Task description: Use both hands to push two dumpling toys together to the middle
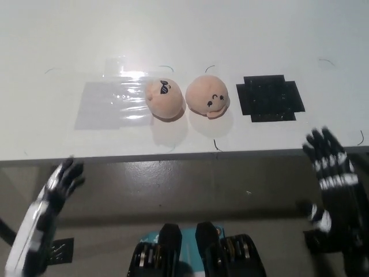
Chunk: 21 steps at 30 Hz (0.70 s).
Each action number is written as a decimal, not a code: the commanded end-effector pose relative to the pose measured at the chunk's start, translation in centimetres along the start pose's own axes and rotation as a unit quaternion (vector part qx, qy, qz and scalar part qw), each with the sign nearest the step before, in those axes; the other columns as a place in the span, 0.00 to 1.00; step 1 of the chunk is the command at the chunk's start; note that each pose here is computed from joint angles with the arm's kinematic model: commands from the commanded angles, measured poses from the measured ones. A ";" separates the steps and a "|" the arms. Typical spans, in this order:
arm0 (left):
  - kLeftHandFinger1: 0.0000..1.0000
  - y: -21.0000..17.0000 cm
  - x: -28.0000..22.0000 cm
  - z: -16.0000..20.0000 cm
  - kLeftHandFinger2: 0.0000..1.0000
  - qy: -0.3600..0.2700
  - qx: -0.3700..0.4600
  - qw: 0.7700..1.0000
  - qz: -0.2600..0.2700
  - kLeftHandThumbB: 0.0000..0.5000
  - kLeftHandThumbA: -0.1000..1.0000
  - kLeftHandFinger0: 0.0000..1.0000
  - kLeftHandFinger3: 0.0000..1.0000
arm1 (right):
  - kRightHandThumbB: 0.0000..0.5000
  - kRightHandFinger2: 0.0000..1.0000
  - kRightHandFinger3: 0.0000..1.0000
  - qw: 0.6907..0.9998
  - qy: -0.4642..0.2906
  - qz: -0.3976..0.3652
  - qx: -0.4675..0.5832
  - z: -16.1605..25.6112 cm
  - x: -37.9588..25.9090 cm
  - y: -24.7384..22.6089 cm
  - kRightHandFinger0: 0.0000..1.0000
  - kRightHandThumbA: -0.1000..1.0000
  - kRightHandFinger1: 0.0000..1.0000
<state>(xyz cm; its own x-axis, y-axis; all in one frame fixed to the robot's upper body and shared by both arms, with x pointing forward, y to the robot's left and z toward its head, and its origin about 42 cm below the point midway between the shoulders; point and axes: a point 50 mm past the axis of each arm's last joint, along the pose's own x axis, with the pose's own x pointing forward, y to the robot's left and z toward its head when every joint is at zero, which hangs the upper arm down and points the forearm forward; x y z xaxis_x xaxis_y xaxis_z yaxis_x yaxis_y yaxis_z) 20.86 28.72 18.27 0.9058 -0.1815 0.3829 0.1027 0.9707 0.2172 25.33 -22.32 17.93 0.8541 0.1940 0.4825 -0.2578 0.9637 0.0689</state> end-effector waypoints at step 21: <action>1.00 2.1 -8.0 -8.3 1.00 0.117 0.021 0.990 0.074 0.73 1.00 1.00 1.00 | 0.75 1.00 1.00 0.992 0.109 -0.046 0.032 -7.1 -5.2 -2.0 1.00 1.00 1.00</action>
<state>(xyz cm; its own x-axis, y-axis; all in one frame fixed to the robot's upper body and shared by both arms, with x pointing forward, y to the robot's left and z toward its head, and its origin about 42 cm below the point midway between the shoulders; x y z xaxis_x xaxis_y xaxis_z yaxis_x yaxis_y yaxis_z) 17.52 33.02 7.55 0.9897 0.0189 0.1417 -0.0450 0.9821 0.1830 24.42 -23.67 8.40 0.9674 0.1544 0.2008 -0.1860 0.9711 0.1494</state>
